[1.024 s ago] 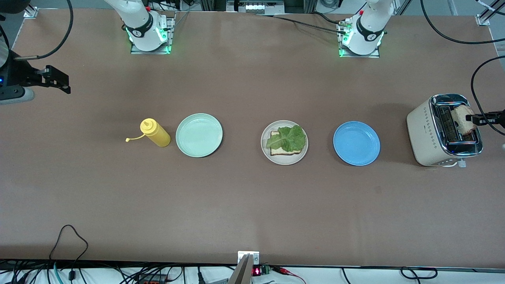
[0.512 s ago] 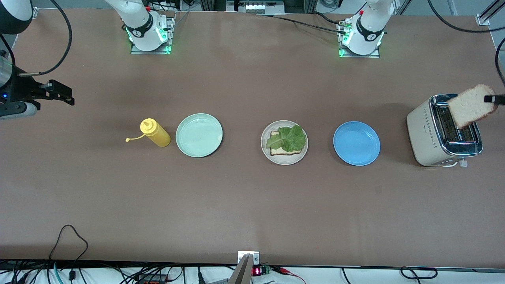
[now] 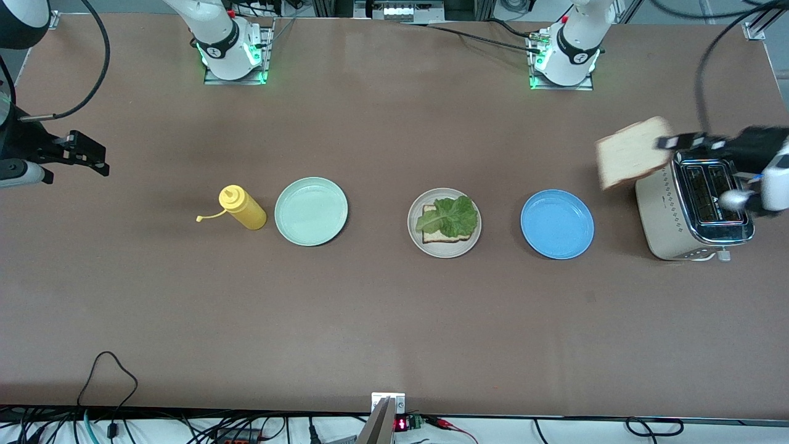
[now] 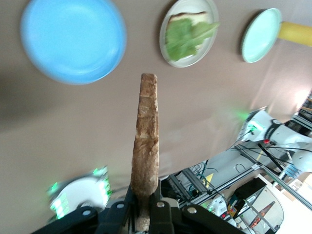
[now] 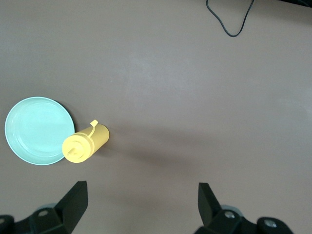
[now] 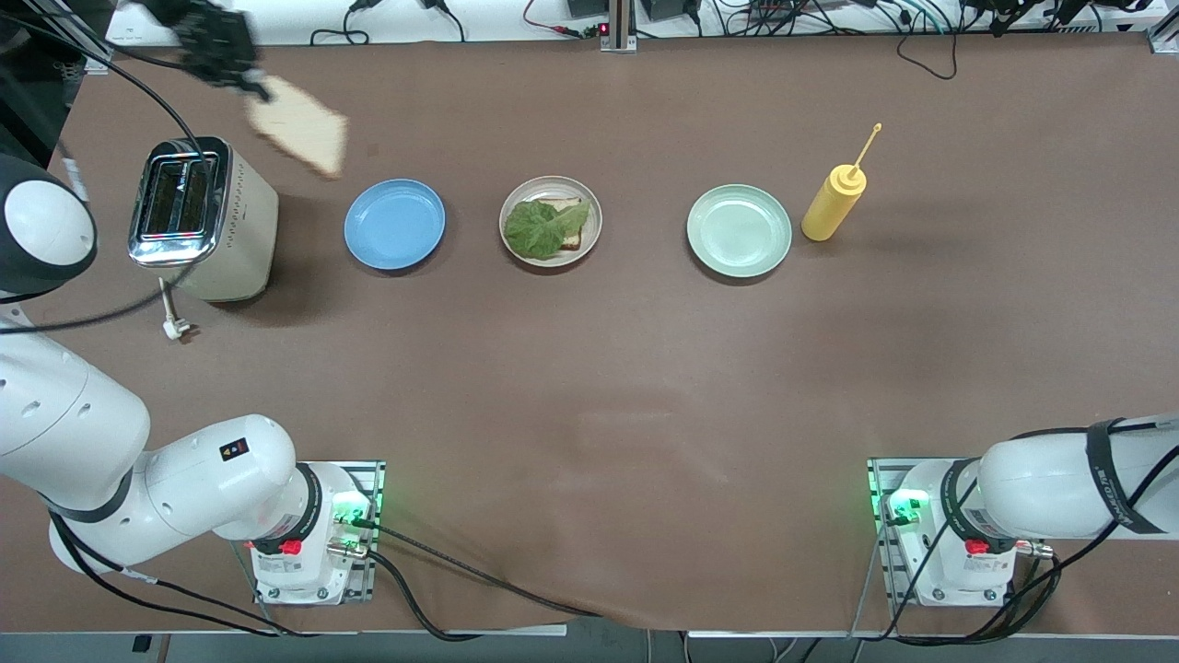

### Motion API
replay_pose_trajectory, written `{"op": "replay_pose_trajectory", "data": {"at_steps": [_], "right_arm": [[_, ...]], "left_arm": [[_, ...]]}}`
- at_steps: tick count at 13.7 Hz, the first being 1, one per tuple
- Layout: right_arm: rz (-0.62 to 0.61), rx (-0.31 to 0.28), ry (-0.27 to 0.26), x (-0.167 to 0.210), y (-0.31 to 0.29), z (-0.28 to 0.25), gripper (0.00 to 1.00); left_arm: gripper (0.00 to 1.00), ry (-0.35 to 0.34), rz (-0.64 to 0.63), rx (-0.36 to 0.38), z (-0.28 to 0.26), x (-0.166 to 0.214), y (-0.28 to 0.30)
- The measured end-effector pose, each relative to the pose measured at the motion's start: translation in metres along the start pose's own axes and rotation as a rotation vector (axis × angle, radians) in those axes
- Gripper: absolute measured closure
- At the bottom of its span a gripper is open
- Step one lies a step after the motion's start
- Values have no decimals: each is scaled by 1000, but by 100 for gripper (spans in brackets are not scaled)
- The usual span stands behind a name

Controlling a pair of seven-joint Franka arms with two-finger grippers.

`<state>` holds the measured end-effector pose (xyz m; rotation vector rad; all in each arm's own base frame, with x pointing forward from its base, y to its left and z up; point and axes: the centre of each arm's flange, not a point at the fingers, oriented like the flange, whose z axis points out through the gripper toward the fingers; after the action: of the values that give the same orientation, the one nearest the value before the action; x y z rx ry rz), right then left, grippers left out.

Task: Make sandwich in beige plate with both arms
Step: 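Carry the bread slice over the lettuce on the beige plate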

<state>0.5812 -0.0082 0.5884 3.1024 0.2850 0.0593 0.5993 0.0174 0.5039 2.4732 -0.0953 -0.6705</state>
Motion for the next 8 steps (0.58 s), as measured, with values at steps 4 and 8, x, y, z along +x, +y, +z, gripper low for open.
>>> {"op": "replay_pose_trajectory", "data": {"at_steps": [4, 8], "right_arm": [[14, 4, -26, -4, 6, 3, 0], [32, 5, -33, -6, 16, 5, 0]], "left_arm": [[87, 81, 28, -136, 102, 66, 37], [87, 120, 33, -239, 203, 101, 55]]}}
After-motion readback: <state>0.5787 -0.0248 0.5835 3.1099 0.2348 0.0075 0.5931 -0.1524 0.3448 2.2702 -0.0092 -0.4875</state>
